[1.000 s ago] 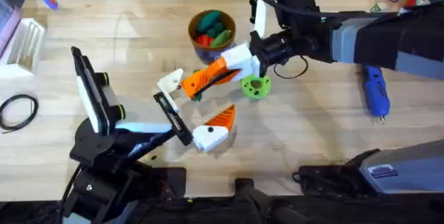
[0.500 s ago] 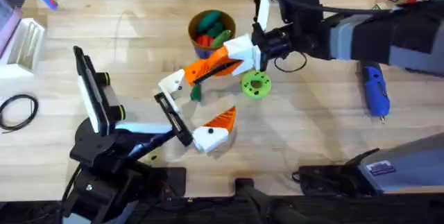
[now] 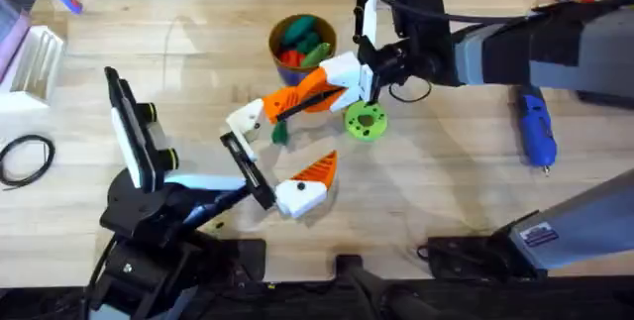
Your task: Pick up the gripper from the table and insert it into the empty holder that is missing its gripper. Then pick up a screw, insert it into the mounting hole, and use the screwdriver to tighten it. Finally, clean up the table by picking up the vegetable and placing it into the bucket.
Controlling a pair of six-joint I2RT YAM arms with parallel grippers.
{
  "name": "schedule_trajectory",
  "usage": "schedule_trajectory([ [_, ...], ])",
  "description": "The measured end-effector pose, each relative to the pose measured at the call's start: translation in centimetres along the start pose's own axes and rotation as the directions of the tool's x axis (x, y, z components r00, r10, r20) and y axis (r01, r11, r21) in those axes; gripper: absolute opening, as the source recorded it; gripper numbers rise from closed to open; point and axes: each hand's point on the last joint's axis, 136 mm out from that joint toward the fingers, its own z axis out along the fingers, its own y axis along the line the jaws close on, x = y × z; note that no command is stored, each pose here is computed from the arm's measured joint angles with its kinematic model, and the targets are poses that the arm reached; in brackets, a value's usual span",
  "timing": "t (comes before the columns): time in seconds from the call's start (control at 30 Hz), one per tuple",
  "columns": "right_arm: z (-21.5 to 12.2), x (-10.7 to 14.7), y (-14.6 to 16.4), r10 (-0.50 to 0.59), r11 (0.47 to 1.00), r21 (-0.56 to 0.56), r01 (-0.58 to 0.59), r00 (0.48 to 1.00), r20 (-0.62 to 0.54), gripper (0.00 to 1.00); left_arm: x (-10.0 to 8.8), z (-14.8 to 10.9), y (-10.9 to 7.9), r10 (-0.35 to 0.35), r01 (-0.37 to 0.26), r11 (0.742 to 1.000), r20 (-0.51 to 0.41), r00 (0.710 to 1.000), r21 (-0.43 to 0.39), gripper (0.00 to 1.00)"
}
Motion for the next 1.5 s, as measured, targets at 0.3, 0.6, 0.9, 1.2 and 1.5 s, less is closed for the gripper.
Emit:
schedule_trajectory([
  [0.3,-0.3,0.8,-0.3,0.009,1.0,-0.013,-0.009,1.0,-0.017,0.009,0.0,0.0,-0.2,0.0,0.0,1.0,-0.002,1.0,0.013,0.985],
  [0.6,-0.1,0.8,-0.2,-0.028,1.0,-0.013,0.027,0.999,-0.021,0.009,0.0,0.0,-0.2,0.0,0.0,1.0,-0.002,1.0,0.013,0.985],
  [0.9,1.7,1.5,-0.1,-0.05,0.999,-0.005,0.05,0.997,-0.062,0.009,0.0,0.0,0.0,-0.001,0.001,1.0,-0.001,1.0,0.002,0.985],
  [1.2,2.7,0.0,0.0,-0.053,0.998,0.042,0.053,0.999,-0.011,0.009,-0.1,-0.1,1.3,-0.006,0.007,0.998,0.009,1.0,-0.069,0.985],
  [1.5,3.8,-0.9,0.1,-0.014,0.997,0.08,0.011,0.999,0.037,0.008,-0.3,-0.3,2.6,-0.021,0.024,0.989,0.02,1.0,-0.144,0.986],
])
